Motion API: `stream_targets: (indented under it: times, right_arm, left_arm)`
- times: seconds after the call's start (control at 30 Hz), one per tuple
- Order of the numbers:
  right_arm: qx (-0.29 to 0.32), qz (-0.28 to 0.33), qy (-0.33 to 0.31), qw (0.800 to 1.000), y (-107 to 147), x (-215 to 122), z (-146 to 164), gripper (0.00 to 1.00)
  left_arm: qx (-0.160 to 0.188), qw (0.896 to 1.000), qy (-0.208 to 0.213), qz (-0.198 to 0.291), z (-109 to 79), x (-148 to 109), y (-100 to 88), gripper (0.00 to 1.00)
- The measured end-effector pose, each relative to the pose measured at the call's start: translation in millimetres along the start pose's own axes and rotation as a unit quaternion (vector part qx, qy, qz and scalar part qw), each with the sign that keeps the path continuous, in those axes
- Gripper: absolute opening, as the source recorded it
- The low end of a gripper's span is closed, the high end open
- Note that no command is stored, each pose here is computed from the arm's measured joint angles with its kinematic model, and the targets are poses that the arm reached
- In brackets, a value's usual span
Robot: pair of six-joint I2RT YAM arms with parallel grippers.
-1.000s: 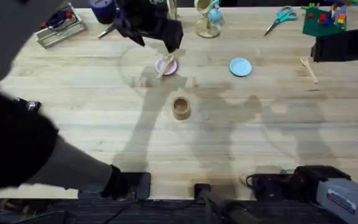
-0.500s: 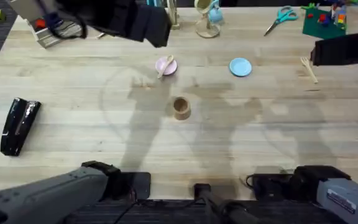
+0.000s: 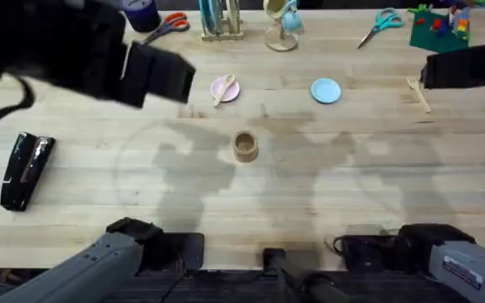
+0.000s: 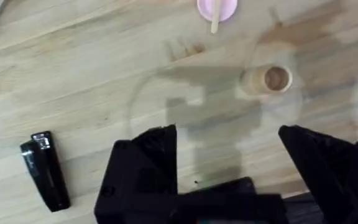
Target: Pick up a utensil and set it on the pink plate, then put the other utensil in the container.
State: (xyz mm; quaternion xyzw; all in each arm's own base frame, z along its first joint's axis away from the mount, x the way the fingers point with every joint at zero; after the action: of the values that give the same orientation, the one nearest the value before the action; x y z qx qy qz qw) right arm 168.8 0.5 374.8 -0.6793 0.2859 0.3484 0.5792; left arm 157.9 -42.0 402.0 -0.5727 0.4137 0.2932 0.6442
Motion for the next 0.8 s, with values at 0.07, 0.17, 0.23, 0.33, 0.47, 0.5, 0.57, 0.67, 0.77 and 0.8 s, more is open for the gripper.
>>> stream_targets:
  times: [0.07, 0.17, 0.23, 0.33, 0.47, 0.5, 0.57, 0.67, 0.77, 0.8]
  right_arm:
    - [0.000, 0.000, 0.000, 1.000, 0, 0, 0, 0.996]
    - [0.000, 0.000, 0.000, 1.000, 0, 0, 0, 0.996]
    - [0.000, 0.000, 0.000, 1.000, 0, 0, 0, 0.996]
    - [0.000, 0.000, 0.000, 1.000, 0, 0, 0, 0.996]
    - [0.000, 0.000, 0.000, 1.000, 0, 0, 0, 0.996]
    - [0.000, 0.000, 0.000, 1.000, 0, 0, 0, 0.996]
    - [0.000, 0.000, 0.000, 1.000, 0, 0, 0, 0.996]
    - [0.000, 0.000, 0.000, 1.000, 0, 0, 0, 0.996]
    - [0.000, 0.000, 0.000, 1.000, 0, 0, 0, 0.996]
    - [0.000, 0.000, 0.000, 1.000, 0, 0, 0, 0.996]
  left_arm:
    - [0.013, 1.000, 0.000, -0.006, 0.5, -5, 4.3, 0.993]
    - [0.032, 0.999, 0.009, -0.024, 0.1, -14, 10.2, 0.993]
    - [0.043, 0.998, 0.013, -0.044, 0.3, -23, 16.9, 0.993]
    - [0.067, 0.994, 0.021, -0.083, 0.9, -42, 33.4, 0.993]
    - [0.095, 0.986, 0.037, -0.133, 0.7, -64, 57.2, 0.993]
    - [0.100, 0.984, 0.044, -0.142, -0.2, -67, 61.6, 0.993]
    - [0.111, 0.980, 0.063, -0.154, -2.5, -73, 67.8, 0.993]
    - [0.128, 0.974, 0.098, -0.159, -7.6, -74, 70.4, 0.993]
    - [0.143, 0.968, 0.136, -0.152, -13.3, -71, 71.5, 0.993]
    - [0.147, 0.967, 0.147, -0.147, -14.9, -69, 72.3, 0.993]
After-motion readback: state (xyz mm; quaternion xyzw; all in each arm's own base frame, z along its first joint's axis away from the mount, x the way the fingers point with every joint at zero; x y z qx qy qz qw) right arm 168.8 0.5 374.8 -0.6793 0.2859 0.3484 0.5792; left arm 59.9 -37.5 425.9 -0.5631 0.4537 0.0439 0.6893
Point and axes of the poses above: each hand's point on the last joint's axis, 136 mm out from that joint toward the fingers, its own x axis out along the fingers, its own z axis along the line the jaws close on, y = z × x, the point moved 10 cm from there along -x, back along the fingers, and after that the axes turned 5 degrees about -x, right-handed, at the moved point
